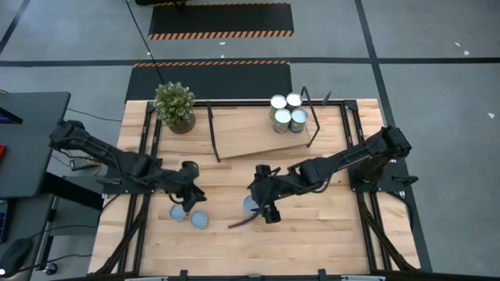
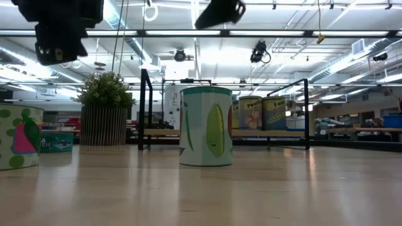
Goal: Pick and place cans onto a shelf
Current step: Put the canned green peas on the shelf
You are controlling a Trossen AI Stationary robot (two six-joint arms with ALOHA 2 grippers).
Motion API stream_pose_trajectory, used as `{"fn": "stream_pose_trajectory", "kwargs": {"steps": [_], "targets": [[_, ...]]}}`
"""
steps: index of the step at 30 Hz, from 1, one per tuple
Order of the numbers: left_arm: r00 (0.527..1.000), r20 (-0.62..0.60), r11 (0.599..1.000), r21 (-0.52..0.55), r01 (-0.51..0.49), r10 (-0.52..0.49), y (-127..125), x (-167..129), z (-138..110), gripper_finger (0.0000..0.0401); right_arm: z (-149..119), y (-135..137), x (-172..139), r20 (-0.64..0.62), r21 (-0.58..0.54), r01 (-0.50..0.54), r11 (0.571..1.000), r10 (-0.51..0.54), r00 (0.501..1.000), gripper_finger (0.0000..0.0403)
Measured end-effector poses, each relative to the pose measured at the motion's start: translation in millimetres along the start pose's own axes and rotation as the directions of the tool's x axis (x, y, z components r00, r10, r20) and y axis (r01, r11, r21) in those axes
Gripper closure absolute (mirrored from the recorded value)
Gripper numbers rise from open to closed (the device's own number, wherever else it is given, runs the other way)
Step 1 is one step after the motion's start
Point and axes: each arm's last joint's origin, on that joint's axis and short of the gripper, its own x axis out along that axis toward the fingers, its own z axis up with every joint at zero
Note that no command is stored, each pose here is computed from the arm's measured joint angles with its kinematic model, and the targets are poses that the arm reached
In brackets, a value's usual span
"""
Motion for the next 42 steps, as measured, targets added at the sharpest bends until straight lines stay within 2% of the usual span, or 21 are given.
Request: {"fn": "stream_pose_trajectory", "kwargs": {"steps": [2, 5, 8, 15, 20, 24, 26, 29, 32, 38, 42], "targets": [[1.0, -0.024, 1.0, 0.002, -0.019, 0.019, -0.7, 7.5, -2.9, 0.0242, -8.9, -5.4, 8.0, -0.008, 0.015, -0.02, 1.0, 0.02, 1.0, 0.0053], [0.998, -0.048, 0.999, 0.015, -0.043, 0.043, -0.8, 14.9, -6.6, 0.0216, -22.9, -9.8, 15.2, -0.061, -0.015, -0.006, 1.0, 0.005, 0.998, 0.0042], [0.994, -0.073, 0.996, 0.023, -0.085, 0.087, 2.4, 19.8, -8.9, 0.0199, -27.3, -10.6, 18.8, -0.053, -0.02, 0.013, 1.0, -0.014, 0.998, 0.0027], [0.968, -0.247, 0.998, 0.051, -0.035, 0.047, -4.6, 17.8, -19.0, 0.021, -33.1, -21.7, 24.8, -0.044, 0.012, 0.037, 0.999, -0.036, 0.998, 0.0004], [0.94, -0.329, 0.977, 0.212, -0.025, 0.096, -31.5, 12.1, -26.3, 0.0231, -31.7, -22.8, 24.9, -0.03, 0.023, 0.034, 0.999, -0.033, 0.999, 0.0007], [0.907, -0.384, 0.916, 0.402, -0.006, 0.175, -55.8, 18.2, -32.8, 0.0237, -30.8, -22.9, 25.0, -0.022, 0.045, 0.035, 0.998, -0.034, 0.999, 0.0009], [0.889, -0.402, 0.89, 0.457, -0.012, 0.218, -63.2, 24.8, -37.9, 0.0231, -30.0, -22.7, 25.0, -0.013, 0.046, 0.033, 0.998, -0.033, 0.999, 0.0009], [0.834, -0.429, 0.866, 0.487, -0.11, 0.347, -58.7, 36.2, -45.7, 0.0203, -29.0, -23.3, 25.0, -0.003, 0.049, 0.034, 0.998, -0.034, 0.999, 0.0009], [0.799, -0.438, 0.858, 0.481, -0.178, 0.412, -54.5, 45.4, -49.5, 0.0158, -28.7, -24.3, 25.1, -0.001, 0.051, 0.036, 0.998, -0.036, 0.999, 0.0009], [0.753, -0.473, 0.82, 0.552, -0.15, 0.457, -50.2, 55.8, -55.2, 0.0069, -28.7, -24.3, 25.1, 0.0, 0.059, 0.035, 0.998, -0.035, 0.999, 0.0009], [0.759, -0.456, 0.794, 0.595, -0.127, 0.464, -50.2, 58.3, -55.7, 0.0048, -28.6, -24.3, 25.1, 0.0, 0.07, 0.035, 0.997, -0.035, 0.999, 0.0009]]}}
